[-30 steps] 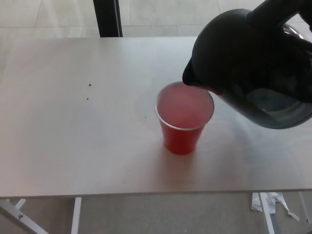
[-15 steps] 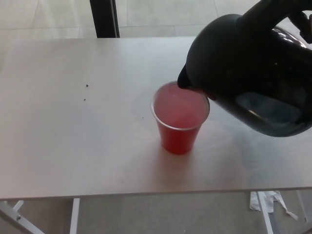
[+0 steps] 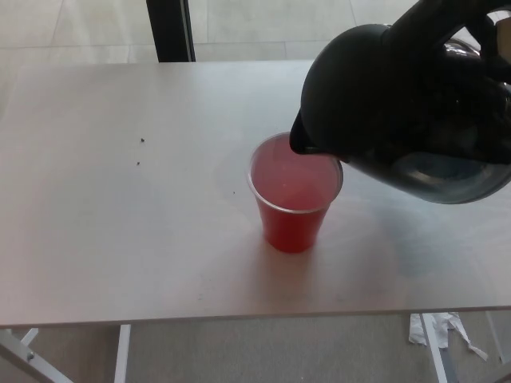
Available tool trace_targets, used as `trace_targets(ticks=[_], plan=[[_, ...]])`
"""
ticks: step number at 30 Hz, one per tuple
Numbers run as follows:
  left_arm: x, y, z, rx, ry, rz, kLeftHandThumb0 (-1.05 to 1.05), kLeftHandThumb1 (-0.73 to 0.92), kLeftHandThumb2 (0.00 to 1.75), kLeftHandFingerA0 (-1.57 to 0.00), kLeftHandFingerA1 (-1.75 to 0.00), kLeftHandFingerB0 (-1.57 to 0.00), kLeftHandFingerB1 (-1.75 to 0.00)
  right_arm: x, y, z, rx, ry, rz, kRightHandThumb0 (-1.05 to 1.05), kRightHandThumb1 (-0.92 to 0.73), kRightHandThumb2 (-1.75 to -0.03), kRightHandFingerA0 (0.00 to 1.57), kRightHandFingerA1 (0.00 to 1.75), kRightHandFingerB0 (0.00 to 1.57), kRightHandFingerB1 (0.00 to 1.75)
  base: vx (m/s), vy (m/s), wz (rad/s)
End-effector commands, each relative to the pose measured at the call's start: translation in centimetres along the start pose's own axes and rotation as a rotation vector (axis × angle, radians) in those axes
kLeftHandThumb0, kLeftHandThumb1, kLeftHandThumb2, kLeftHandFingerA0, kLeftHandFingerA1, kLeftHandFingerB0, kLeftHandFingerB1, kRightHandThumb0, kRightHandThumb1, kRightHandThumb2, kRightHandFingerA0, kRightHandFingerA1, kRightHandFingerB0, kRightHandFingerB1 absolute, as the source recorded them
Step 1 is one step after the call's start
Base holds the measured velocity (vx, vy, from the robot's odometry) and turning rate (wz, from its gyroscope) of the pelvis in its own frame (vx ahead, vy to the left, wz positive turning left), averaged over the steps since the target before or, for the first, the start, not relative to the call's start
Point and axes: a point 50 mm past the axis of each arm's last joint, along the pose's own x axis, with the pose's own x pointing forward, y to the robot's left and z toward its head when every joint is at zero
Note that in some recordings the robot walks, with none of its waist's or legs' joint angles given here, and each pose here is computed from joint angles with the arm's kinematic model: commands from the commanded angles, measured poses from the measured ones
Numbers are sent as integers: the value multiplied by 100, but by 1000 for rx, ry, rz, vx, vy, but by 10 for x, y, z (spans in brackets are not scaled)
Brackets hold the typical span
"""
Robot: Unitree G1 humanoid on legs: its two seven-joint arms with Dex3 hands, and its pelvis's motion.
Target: The robot uses its right hand to lift up a kettle kept on the middle of the desk by its handle and tilt it into a glass kept next to it to pour out water
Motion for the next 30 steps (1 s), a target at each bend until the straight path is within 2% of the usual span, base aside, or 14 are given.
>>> trace_targets(ticks=[1,4,5,6,7,8,9,10,11,14,18,19,23,30], plan=[[1,5,1,9,29,22,-73,77,63,-61,-54,-37,-48,0,-1,20,-68,-204,-24,-20,-53,-116,88,175,73,161,0,0,0],[1,5,2,10,36,25,-73,77,63,-63,-55,-38,-47,1,-1,25,-85,-225,-20,-20,-53,-116,88,175,73,162,0,0,0],[1,5,2,17,26,16,-73,77,63,-61,-54,-37,-47,2,0,32,-112,-228,-9,-19,-52,-117,91,170,83,144,0,0,0],[2,6,1,12,28,19,-74,76,63,-61,-53,-37,-46,2,0,36,-119,-231,-9,-20,-54,-118,119,131,99,111,0,0,0],[1,6,2,19,23,17,-74,77,63,-61,-55,-37,-47,2,0,40,-127,-233,-10,-20,-48,-120,101,156,95,120,0,0,0],[2,5,2,12,28,20,-74,76,62,-63,-55,-37,-47,1,1,43,-129,-232,-11,-20,-51,-117,123,131,100,111,0,0,0],[1,5,3,18,21,15,-74,76,63,-62,-57,-37,-49,1,3,47,-129,-241,-10,-17,-45,-121,98,168,88,143,0,0,0],[1,5,4,20,16,13,-74,77,63,-62,-57,-37,-48,0,4,50,-152,-261,-15,-27,-46,-116,123,141,101,129,0,0,0],[1,4,5,20,15,13,-75,76,63,-62,-57,-37,-48,0,6,53,-175,-288,-14,-20,-48,-118,92,175,75,166,0,0,0],[1,4,7,20,15,16,-74,77,63,-63,-55,-37,-47,-2,12,64,-243,-328,-16,-25,-50,-116,94,175,79,157,0,0,0],[2,3,11,26,6,14,-75,77,63,-63,-56,-37,-47,-5,17,77,-313,-370,-20,-22,-48,-108,92,175,71,164,0,0,0],[3,3,13,28,4,13,-75,78,63,-63,-55,-37,-47,-7,18,82,-333,-389,-23,-22,-49,-105,92,175,74,152,0,0,0],[6,4,15,18,-4,9,-75,77,63,-61,-54,-35,-46,-11,22,89,-415,-439,-20,-22,-53,-91,90,175,68,162,0,0,0],[4,1,22,19,-21,0,-70,78,63,-61,-55,-35,-47,-14,34,92,-487,-542,-19,-21,-46,-100,93,175,66,173,0,0,0]])
